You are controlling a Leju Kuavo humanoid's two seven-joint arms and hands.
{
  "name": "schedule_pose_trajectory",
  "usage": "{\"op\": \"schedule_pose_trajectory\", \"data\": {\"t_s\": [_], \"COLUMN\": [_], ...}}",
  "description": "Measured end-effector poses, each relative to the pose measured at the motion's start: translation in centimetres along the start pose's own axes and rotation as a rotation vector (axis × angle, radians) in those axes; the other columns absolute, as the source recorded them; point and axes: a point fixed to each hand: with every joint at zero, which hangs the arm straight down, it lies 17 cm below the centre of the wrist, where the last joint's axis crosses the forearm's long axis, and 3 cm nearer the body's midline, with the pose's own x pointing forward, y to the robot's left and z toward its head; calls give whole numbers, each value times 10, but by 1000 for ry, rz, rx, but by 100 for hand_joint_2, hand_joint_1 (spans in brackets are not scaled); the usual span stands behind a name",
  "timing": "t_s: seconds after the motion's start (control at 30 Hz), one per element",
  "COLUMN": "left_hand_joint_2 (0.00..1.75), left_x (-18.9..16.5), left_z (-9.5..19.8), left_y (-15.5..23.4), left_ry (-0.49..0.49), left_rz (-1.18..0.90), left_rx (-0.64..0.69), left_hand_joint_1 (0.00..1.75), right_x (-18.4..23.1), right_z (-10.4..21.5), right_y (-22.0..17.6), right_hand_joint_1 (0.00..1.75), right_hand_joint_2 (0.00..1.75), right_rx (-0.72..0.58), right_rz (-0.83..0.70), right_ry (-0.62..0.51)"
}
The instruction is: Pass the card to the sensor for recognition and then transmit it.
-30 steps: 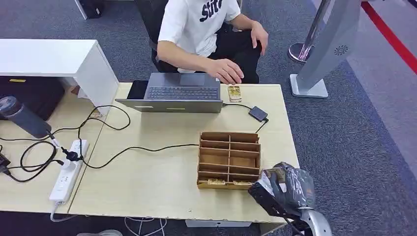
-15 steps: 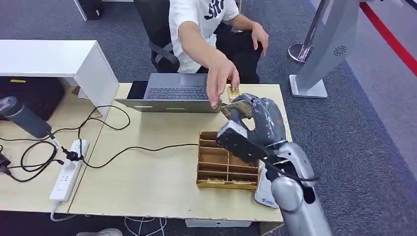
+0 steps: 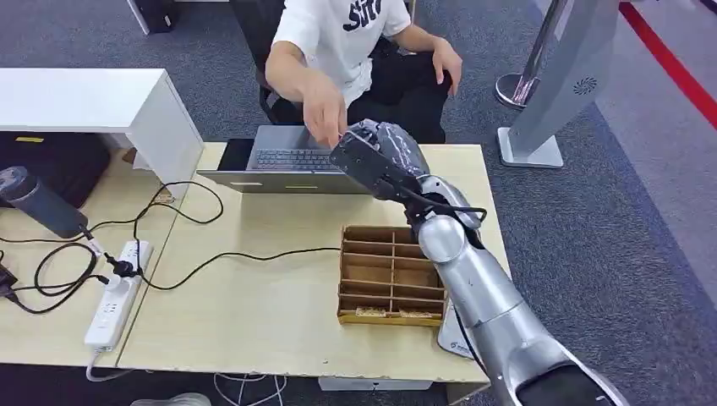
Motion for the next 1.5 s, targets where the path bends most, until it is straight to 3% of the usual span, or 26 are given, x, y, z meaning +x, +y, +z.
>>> {"op": "schedule_pose_trajectory", "data": {"t_s": [0.2, 0.3, 0.4, 0.57, 0.73, 1.0, 1.5], "left_hand_joint_2": [175, 175, 175, 175, 175, 175, 175], "left_x": [0, 0, -1, -3, -3, -5, -6], "left_z": [0, 0, -1, 0, 0, 0, 1], "left_y": [1, 4, 5, 4, 3, 0, -8], "left_ry": [0, 0, 2, 1, -5, -3, 0], "left_rz": [3, 15, 31, 71, 99, 133, 143], "left_rx": [5, 20, 31, 42, 49, 57, 41], "left_hand_joint_1": [0, 0, 0, 0, 0, 0, 0], "right_x": [9, 29, 51, 48, 27, -15, -79], "right_z": [4, 15, 41, 106, 162, 215, 231], "right_y": [2, 1, 0, 5, 25, 51, 74], "right_hand_joint_1": [0, 0, 0, 0, 0, 0, 0], "right_hand_joint_2": [175, 175, 175, 175, 175, 175, 175], "right_rx": [-29, -59, -86, -157, -155, -136, -80], "right_rz": [2, -26, -63, 105, 172, 257, 453], "right_ry": [-22, -93, -182, -236, -204, -96, 82]}}
